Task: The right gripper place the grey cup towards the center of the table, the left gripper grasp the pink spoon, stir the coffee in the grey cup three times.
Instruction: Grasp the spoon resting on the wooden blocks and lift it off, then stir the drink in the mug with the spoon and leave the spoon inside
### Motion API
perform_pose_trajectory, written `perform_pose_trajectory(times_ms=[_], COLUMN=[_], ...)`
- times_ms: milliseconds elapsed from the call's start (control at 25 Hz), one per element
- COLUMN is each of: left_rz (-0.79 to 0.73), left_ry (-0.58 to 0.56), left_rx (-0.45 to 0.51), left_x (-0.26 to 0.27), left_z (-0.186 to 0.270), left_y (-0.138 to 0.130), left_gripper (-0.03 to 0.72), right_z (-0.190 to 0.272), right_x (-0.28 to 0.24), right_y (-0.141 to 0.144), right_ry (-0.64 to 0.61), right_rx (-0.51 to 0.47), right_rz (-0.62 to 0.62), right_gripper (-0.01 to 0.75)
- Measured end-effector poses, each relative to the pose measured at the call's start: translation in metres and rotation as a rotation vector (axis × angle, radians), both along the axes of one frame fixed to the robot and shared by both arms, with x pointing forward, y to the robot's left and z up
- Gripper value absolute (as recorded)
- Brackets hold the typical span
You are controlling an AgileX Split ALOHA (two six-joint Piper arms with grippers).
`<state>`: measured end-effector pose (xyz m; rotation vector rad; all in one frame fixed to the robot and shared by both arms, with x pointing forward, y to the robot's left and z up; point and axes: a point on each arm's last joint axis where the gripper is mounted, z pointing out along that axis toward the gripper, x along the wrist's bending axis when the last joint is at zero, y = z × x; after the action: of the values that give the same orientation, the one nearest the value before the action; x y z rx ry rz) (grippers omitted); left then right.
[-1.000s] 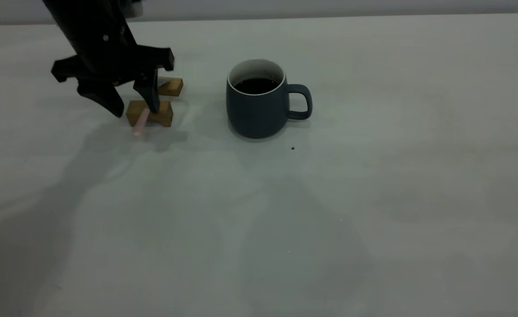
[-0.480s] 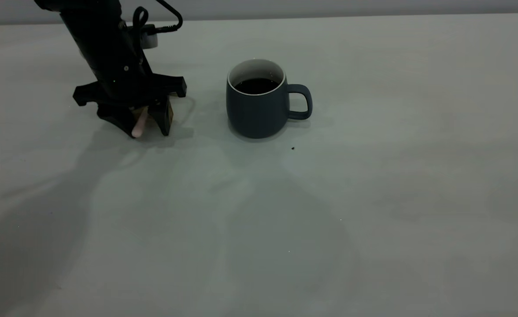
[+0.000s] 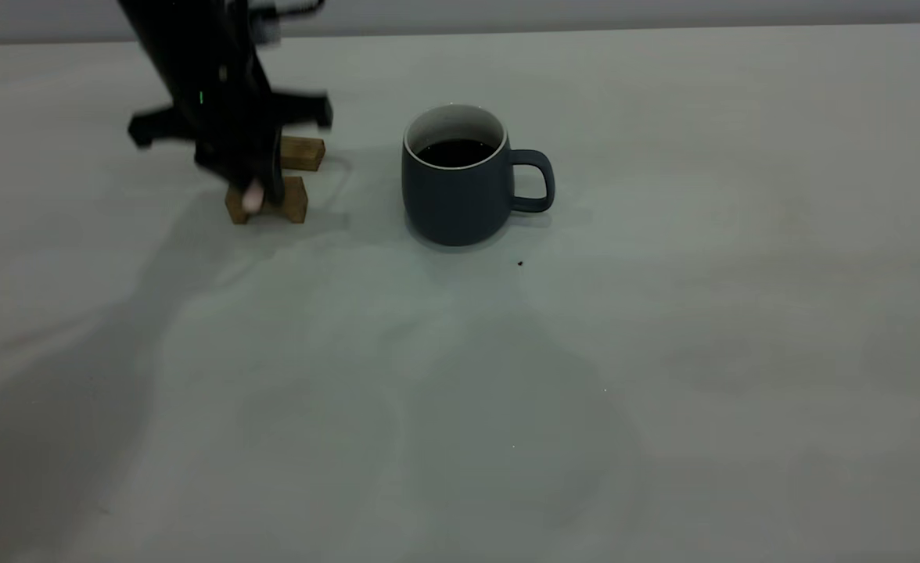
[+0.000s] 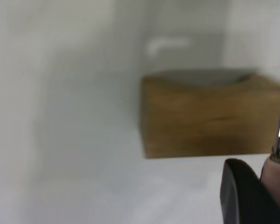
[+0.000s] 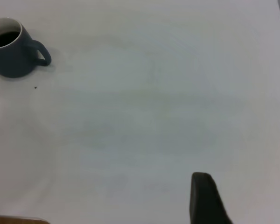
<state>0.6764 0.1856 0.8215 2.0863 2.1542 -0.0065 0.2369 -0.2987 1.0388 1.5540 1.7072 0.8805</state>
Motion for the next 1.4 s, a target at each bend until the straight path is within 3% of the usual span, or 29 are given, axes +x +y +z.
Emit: perform_pose_trajectory(times_ms=[120,240,600,800,1000,1120,1400], left_rz=[0.036,0.129,0.598,0.897,1.146,1.280,1.420], left_ry=[-0.009,0.028,0.415,0.675,0.868,0.985,1.009], left_rx=[-0.077,-0.218,-0.750,-0.951,-0.987,-0.937,-0.880], left_x=[0.007,0.009,0.002,0.006,0.010,0.007,0.009], left_z=[0.032,0.058,0.094,0.103,0.087,0.073,0.033], left_y=[-0.011,-0.023,-0.065,-0.078,-0.088,-0.096,-0.098], left_gripper=[0.110,0.110,0.110,0.110,0.110,0.110,0.110], right_z=[0.000,0.000,0.000,0.000,0.000,0.000,0.000], right_x=[0.000,0.000,0.000,0.000,0.000,0.000,0.000], right_y=[0.000,0.000,0.000,0.000,0.000,0.000,0.000], right_ry=[0.000,0.000,0.000,0.000,0.000,0.000,0.000], right_rx=[0.000,0.000,0.000,0.000,0.000,0.000,0.000], right_rz=[0.000,0.000,0.000,0.000,0.000,0.000,0.000], right_gripper=[0.438,0.438,0.438,0.438,0.438,0.438,0.438])
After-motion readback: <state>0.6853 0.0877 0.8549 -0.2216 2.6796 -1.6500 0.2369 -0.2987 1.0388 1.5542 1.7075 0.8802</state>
